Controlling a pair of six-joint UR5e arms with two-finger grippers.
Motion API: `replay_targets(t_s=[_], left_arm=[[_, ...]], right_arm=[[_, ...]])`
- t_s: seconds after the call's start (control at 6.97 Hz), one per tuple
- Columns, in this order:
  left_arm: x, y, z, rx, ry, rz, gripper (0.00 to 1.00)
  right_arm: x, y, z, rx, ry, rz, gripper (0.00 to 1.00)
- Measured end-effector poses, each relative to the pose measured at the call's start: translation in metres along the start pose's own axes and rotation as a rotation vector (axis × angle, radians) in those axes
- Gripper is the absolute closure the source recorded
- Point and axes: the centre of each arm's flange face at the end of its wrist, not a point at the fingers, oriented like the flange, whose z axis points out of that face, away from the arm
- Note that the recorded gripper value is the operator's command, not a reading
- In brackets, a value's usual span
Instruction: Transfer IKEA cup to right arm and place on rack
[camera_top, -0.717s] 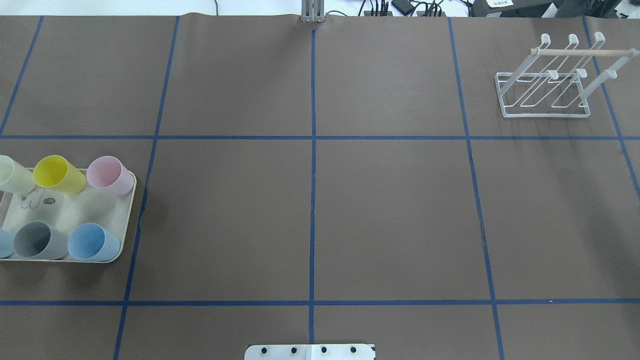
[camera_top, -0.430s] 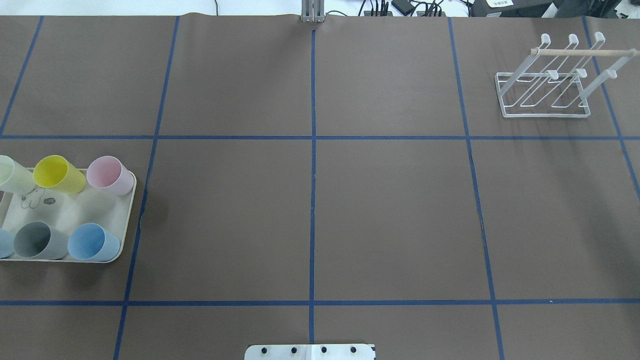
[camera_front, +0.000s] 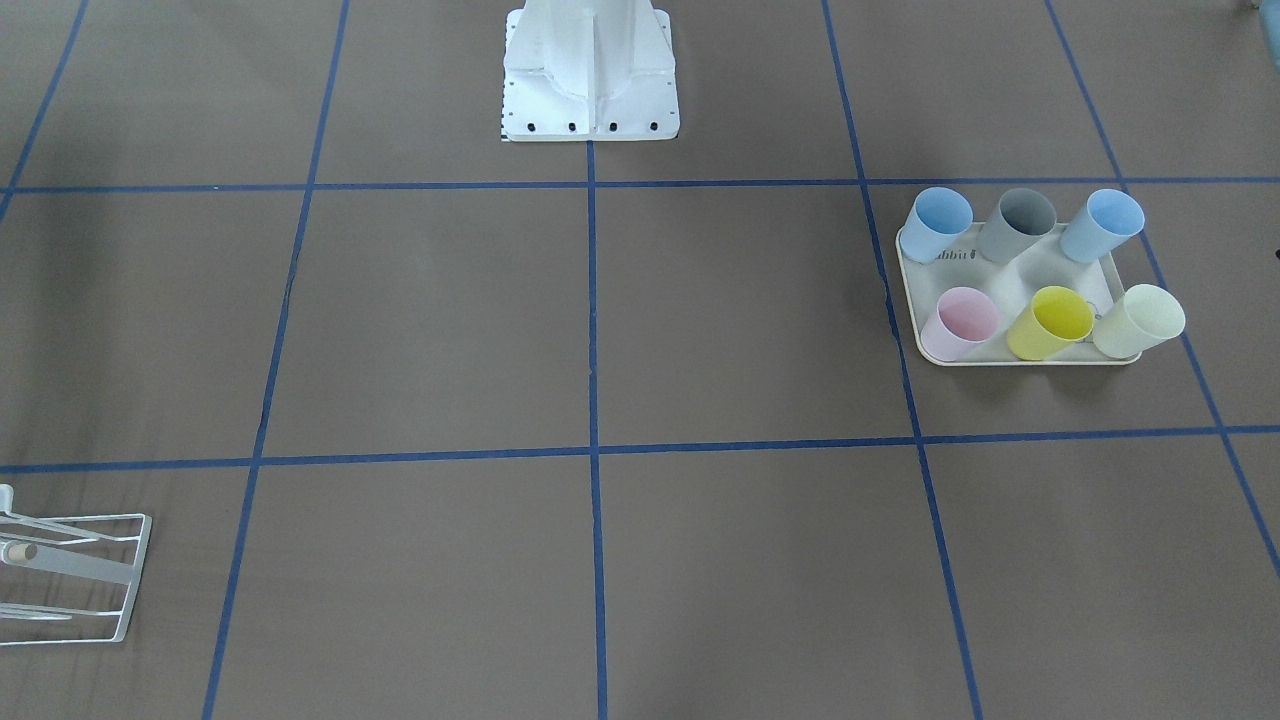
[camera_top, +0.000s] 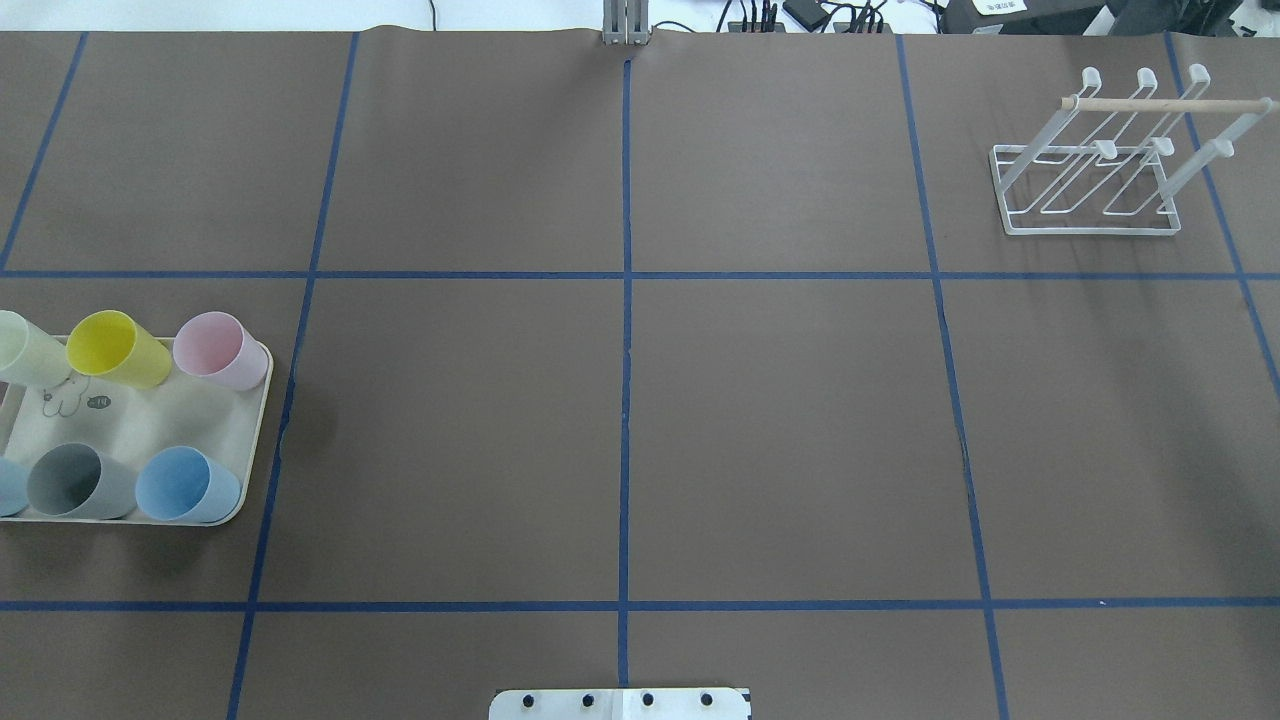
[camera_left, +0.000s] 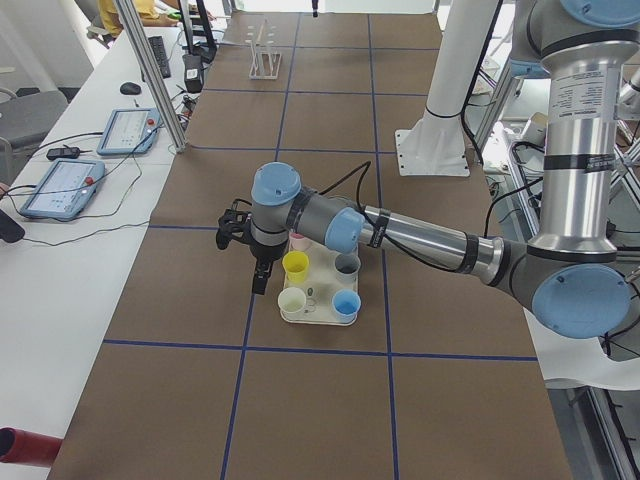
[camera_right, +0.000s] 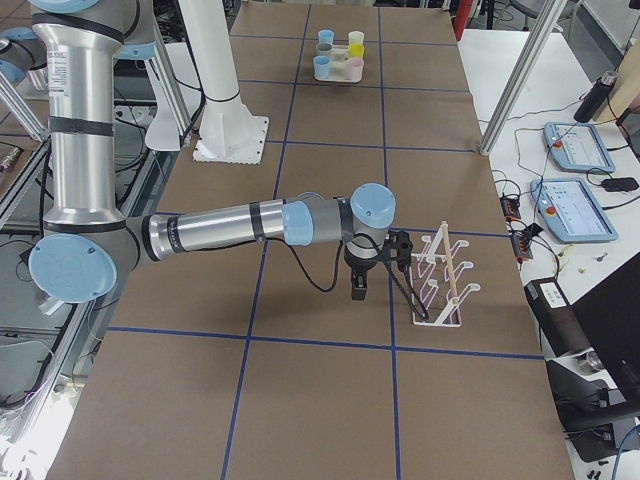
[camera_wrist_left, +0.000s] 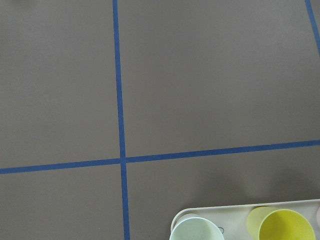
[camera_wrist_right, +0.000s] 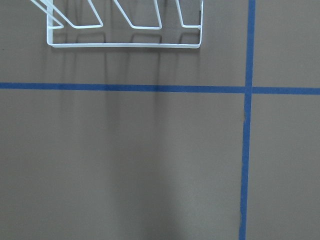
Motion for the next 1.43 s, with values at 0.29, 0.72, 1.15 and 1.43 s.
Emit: replay_targets(t_s=[0.29, 0.72, 1.15, 1.43], left_arm=[[0.011, 0.006, 0.015, -0.05, 0.072, 0.007, 0.0], [0.029, 0.013, 0.034, -0.079, 0.17, 0.058, 0.0], [-0.002, 0.064, 0.062, -0.054, 0.134, 0.127, 0.0], [-0.009, 0.107, 0.091, -0.105, 0.115, 0.102, 0.0]], right_arm=[[0.0, -0.002, 0.001, -0.001, 0.002, 0.002, 0.0], [0.022, -0.002, 0.022, -0.02, -0.004, 0.02, 0.0], [0.042, 0.002, 0.043, 0.048, -0.046, -0.051, 0.0], [0.037, 0.003, 0.041, 0.064, -0.088, -0.005, 0.0]])
